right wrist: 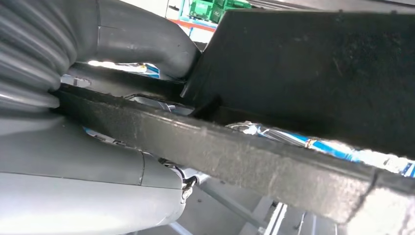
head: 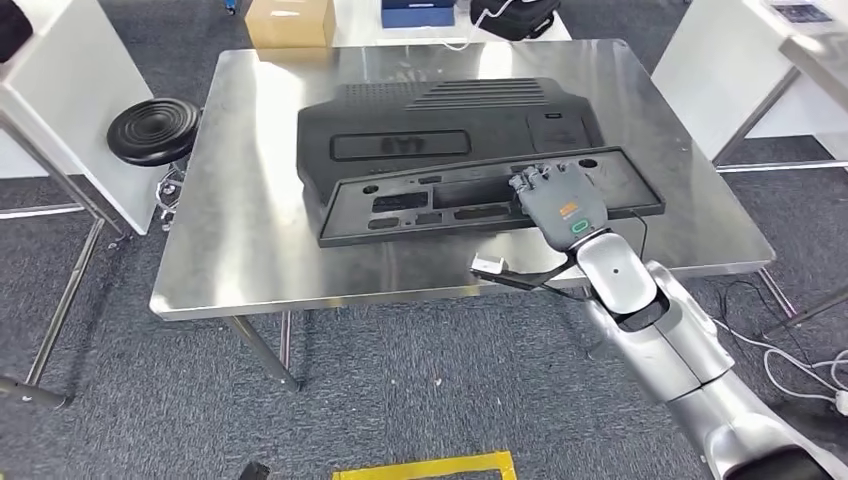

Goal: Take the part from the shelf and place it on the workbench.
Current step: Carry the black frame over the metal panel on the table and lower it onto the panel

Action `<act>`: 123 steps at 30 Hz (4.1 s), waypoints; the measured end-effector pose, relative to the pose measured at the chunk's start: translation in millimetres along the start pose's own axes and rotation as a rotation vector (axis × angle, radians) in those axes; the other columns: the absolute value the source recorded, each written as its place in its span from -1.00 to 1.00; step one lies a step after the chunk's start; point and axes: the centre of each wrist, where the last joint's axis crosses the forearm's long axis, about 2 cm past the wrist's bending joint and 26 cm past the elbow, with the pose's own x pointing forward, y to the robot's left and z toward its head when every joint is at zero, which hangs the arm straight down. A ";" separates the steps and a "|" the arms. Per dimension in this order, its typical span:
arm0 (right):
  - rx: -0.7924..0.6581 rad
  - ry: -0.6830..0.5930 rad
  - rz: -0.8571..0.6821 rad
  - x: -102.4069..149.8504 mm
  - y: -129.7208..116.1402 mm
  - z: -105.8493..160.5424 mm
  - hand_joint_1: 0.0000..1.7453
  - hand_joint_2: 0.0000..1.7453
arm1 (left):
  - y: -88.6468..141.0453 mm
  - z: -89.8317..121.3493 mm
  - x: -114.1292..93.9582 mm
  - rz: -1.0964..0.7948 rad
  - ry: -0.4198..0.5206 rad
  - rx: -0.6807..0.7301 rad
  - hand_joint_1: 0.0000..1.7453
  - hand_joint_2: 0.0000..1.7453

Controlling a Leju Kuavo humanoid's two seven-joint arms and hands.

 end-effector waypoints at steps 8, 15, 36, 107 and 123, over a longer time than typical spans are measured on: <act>0.018 0.043 0.079 -17.4 15.8 7.4 1.00 1.00 | -1.5 0.8 -1.7 0.010 0.011 0.001 -1.00 1.00; 0.017 0.089 0.133 -38.5 25.6 13.3 1.00 1.00 | -1.3 0.0 0.5 0.026 0.009 0.007 -1.00 1.00; -0.267 0.291 0.168 -54.6 45.0 48.1 1.00 1.00 | -2.6 -0.6 2.8 0.009 0.017 0.001 -1.00 1.00; 0.337 0.319 -0.522 -53.7 120.5 104.0 -1.00 -1.00 | -3.9 0.6 0.6 -0.007 0.018 0.042 -1.00 -1.00; -0.042 0.020 -0.619 -2.4 76.6 101.1 -1.00 -1.00 | -3.2 0.3 0.9 -0.030 0.008 0.031 -1.00 -1.00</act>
